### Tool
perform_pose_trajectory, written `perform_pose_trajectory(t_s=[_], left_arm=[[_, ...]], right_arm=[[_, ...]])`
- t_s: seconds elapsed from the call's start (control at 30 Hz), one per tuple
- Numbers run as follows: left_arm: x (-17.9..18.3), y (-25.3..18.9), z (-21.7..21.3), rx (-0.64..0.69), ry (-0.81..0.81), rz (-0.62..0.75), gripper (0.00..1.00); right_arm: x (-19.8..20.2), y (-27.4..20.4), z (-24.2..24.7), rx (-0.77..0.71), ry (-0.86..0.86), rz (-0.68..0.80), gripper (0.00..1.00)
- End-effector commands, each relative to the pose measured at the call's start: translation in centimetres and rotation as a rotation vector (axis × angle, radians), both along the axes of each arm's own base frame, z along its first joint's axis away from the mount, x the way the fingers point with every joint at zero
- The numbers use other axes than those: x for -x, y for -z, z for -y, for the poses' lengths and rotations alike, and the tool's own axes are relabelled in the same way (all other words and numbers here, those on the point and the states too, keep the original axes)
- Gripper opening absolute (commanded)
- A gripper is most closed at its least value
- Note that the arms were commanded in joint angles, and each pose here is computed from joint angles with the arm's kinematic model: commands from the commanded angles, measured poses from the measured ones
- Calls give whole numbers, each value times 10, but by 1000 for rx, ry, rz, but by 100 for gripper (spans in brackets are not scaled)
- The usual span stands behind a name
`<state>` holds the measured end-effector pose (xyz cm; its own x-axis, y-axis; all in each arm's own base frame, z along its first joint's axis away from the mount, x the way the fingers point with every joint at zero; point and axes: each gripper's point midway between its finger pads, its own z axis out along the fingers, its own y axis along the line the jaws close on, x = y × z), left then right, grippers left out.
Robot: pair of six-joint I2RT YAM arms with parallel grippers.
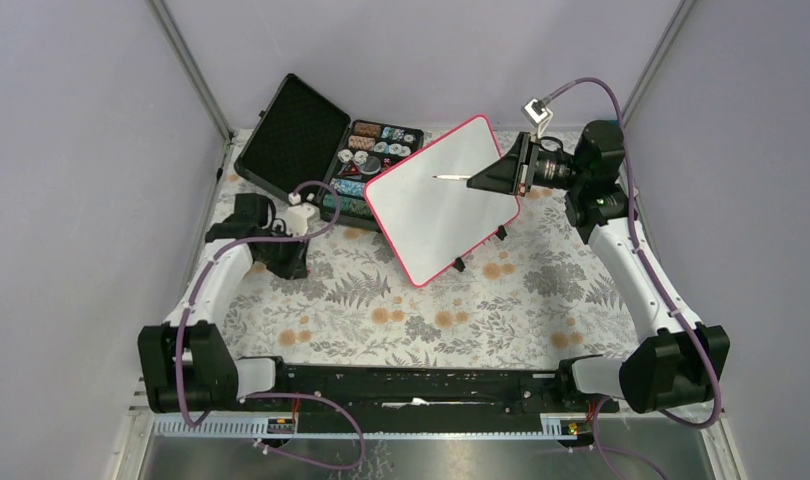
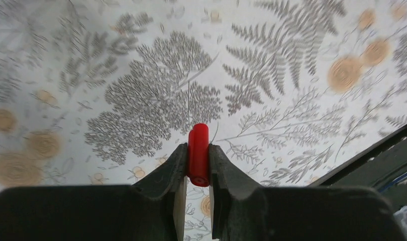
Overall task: Write a sentence on the whiteboard
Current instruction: Place the pen cap at the center of the board.
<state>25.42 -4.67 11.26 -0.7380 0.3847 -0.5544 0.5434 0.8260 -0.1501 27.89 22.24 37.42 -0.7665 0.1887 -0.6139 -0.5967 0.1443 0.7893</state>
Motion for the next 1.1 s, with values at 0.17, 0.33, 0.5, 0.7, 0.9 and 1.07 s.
perform_pose_trajectory(t_s=[0.17,0.33,0.5,0.7,0.9,1.07], left_arm=[[-18,54,-24,-194,24,-57,9],[-20,69,-30,-307,17,-105,14],[-24,78,-32,-378,6,-145,14],[-24,86,-30,-387,7,-193,28],[-25,80,-24,-356,14,-191,46],[-31,66,-19,-329,17,-172,52]], right_arm=[[16,-4,4,23,-24,81,0],[15,-1,4,28,-22,76,0],[14,-1,4,28,-26,81,0],[14,-1,3,29,-32,81,0],[14,0,3,30,-33,80,0],[13,2,3,32,-33,78,0]])
